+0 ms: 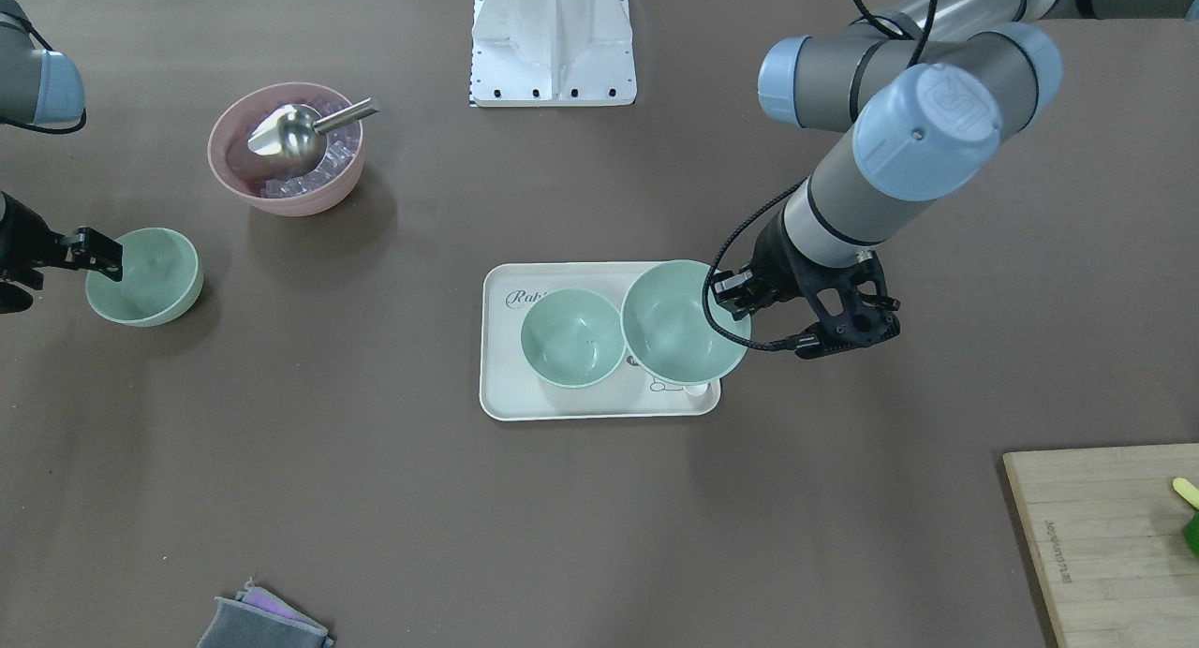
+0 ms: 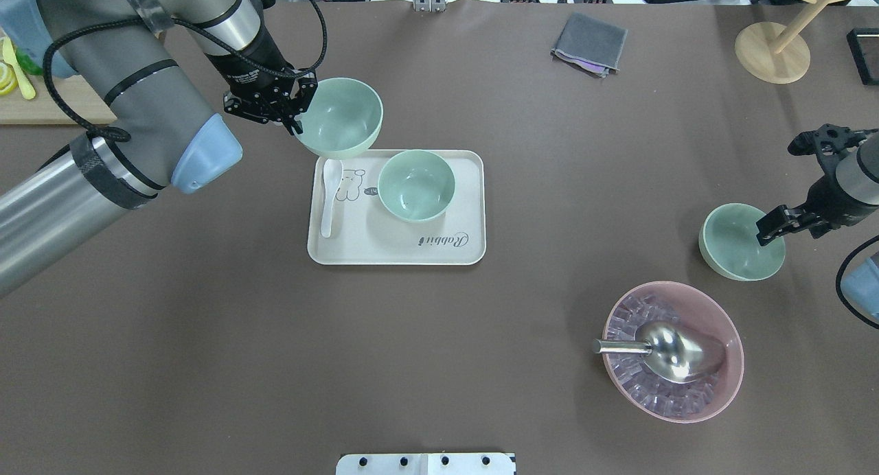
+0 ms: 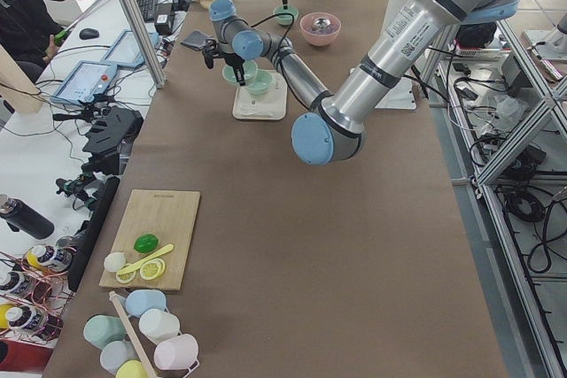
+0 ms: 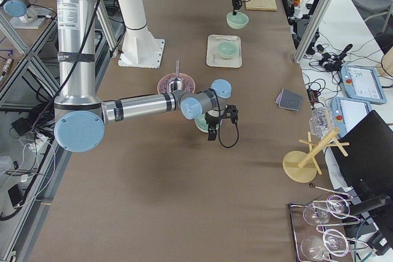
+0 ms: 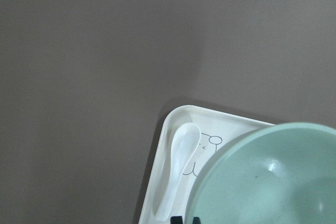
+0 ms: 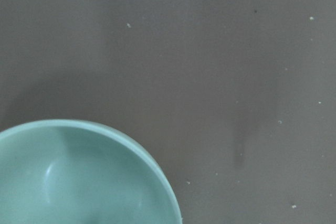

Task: Stack green bowls together

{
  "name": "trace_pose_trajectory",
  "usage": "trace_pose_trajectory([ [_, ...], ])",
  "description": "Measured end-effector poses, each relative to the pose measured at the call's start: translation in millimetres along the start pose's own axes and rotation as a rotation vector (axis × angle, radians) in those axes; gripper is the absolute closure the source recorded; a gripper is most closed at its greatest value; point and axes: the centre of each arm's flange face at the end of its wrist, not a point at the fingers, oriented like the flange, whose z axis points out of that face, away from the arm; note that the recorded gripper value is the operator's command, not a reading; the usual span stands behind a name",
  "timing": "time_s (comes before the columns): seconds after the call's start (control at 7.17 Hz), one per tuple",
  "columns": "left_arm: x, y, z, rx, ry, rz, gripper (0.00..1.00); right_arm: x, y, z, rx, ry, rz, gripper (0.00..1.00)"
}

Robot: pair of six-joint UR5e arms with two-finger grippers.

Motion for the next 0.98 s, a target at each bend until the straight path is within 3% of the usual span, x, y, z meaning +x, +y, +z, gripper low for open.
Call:
trace_pose_trajectory([
  [0.14, 3.3, 0.9, 2.0, 0.0, -0.002, -0.001, 1.0, -3.5, 1.5, 3.6, -0.007, -0.001, -0.005, 1.0],
  [0.56, 6.8, 2.2, 1.5, 0.001, 0.001, 0.001, 1.0, -17.4, -0.2, 3.7, -0.014, -0.022, -0.026, 1.0],
  [0.98, 25.5, 10.0, 2.7, 0.008, 0.004, -0.005, 1.0, -38.1, -10.6, -15.3, -0.041, -0.142, -0.027, 1.0],
])
